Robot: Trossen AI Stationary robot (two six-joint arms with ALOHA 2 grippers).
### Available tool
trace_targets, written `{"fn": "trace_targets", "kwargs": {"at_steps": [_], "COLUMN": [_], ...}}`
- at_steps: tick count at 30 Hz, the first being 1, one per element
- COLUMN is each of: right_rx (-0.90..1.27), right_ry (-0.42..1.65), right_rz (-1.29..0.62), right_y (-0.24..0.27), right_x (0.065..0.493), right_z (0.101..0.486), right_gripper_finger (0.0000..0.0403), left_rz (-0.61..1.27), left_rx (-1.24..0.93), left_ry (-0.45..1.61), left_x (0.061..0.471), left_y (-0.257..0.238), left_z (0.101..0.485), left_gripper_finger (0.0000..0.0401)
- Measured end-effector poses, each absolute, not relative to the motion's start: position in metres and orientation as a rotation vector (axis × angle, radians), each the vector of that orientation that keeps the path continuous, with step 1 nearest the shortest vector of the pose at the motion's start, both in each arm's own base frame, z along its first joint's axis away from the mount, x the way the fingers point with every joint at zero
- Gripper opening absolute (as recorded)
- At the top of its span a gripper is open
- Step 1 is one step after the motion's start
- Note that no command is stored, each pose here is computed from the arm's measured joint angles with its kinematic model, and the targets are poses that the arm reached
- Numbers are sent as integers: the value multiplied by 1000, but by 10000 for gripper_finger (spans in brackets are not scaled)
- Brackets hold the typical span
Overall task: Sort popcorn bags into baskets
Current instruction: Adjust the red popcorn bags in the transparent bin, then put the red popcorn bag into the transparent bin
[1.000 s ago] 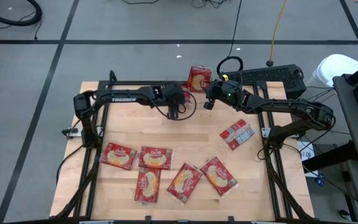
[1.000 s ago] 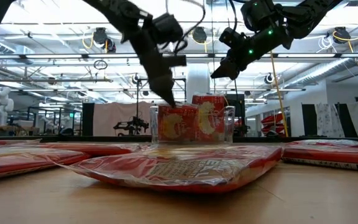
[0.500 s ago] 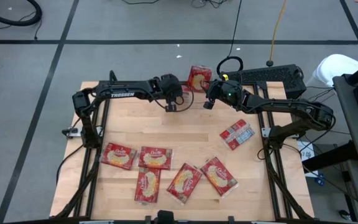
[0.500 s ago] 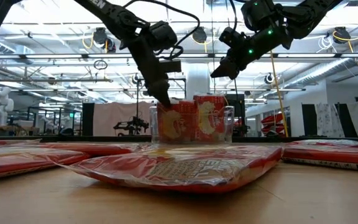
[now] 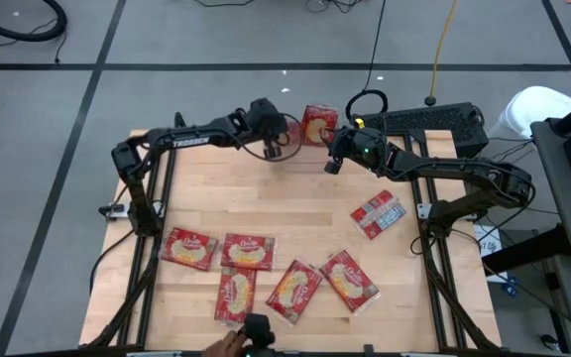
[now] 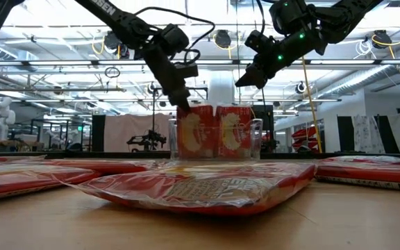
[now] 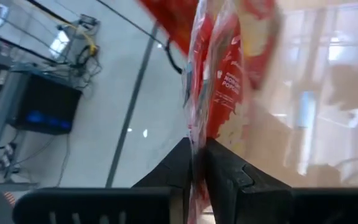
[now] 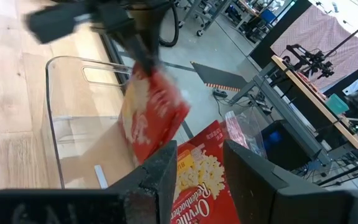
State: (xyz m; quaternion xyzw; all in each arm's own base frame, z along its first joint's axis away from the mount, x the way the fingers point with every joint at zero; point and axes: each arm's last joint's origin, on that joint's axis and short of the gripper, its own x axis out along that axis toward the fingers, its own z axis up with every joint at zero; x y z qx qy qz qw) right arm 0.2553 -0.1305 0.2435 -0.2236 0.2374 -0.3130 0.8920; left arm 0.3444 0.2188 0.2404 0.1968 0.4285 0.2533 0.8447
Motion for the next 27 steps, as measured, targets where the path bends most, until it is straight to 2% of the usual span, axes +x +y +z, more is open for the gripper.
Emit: {"fn": "trace_targets", "kwargs": {"at_steps": [9, 17, 25, 27], "right_rx": [-464, -464, -380, -338], "right_ry": [493, 494, 524, 542], "right_rz": [-649, -648, -622, -600], "right_y": [-131, -131, -118, -109], "right_x": [255, 255, 248, 244], "right_z": [243, 243, 247, 249], "right_gripper_finger": [125, 125, 125, 125], "left_rz": [642, 692, 750, 712], "left_rx": [447, 427, 325, 274], "left_ry": [818, 753, 618, 588], "left_x": [332, 330, 312, 304], "left_y": [250, 257, 234, 225], "left_z": [249, 255, 305, 318], "left_gripper_finger": [92, 145, 152, 152]}}
